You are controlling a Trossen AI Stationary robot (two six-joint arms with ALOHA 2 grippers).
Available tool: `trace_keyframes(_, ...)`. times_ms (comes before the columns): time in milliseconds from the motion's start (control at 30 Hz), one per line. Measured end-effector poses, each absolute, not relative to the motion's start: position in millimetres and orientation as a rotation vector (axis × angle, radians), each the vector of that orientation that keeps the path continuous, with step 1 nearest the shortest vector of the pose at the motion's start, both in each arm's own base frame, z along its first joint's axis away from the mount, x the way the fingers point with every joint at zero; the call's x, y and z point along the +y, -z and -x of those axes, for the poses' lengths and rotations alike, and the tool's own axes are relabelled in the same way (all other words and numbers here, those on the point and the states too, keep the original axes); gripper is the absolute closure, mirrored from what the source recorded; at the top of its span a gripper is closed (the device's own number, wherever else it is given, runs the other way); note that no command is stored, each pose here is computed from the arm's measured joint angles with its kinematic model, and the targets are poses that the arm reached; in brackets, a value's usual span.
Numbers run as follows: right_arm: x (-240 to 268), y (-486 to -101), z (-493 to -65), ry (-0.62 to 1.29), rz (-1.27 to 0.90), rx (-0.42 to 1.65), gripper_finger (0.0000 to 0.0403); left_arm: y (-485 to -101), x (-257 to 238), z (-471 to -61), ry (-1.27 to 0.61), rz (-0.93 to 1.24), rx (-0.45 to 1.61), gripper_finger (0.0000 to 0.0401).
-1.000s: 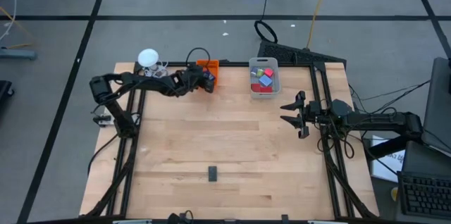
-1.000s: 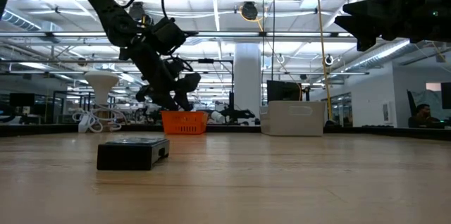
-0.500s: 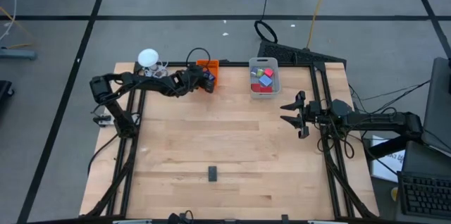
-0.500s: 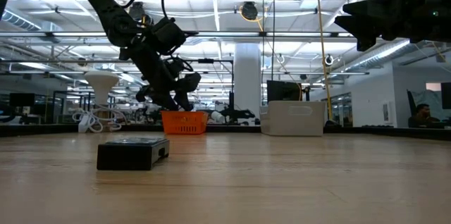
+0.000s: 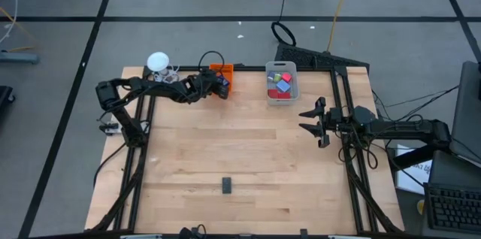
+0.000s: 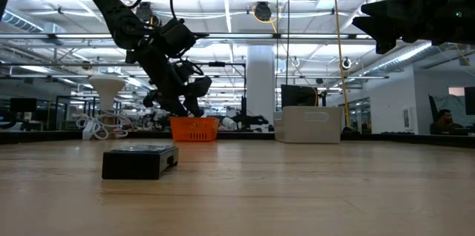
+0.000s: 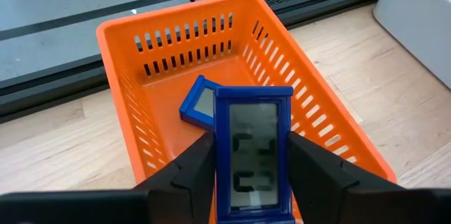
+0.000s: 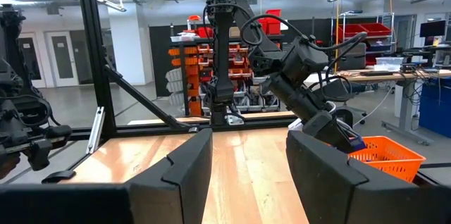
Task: Pick & Place Office items
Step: Put the blue digital timer into the orange bin
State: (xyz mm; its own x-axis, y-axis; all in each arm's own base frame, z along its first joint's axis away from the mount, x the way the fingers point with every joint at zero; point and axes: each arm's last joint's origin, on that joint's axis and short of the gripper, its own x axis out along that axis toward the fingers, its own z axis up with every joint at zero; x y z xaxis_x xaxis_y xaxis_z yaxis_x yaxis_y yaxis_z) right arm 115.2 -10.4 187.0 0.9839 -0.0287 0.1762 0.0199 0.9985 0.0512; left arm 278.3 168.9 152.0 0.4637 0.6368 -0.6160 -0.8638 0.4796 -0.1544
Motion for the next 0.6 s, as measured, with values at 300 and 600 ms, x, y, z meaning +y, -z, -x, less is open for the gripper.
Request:
trace_keyframes(300, -10.4, -187.0, -115.2, 0.025, -0.049, -0.178, 0.0232, -152.2, 168.9, -278.3, -0.967, 0.487, 0.525, 0.0255)
trace_keyframes(600, -10.4, -187.0, -115.2, 0.025, -0.049, -0.178, 0.0232, -152.1, 168.9, -278.3, -0.963, 0.471, 0.533, 0.0229)
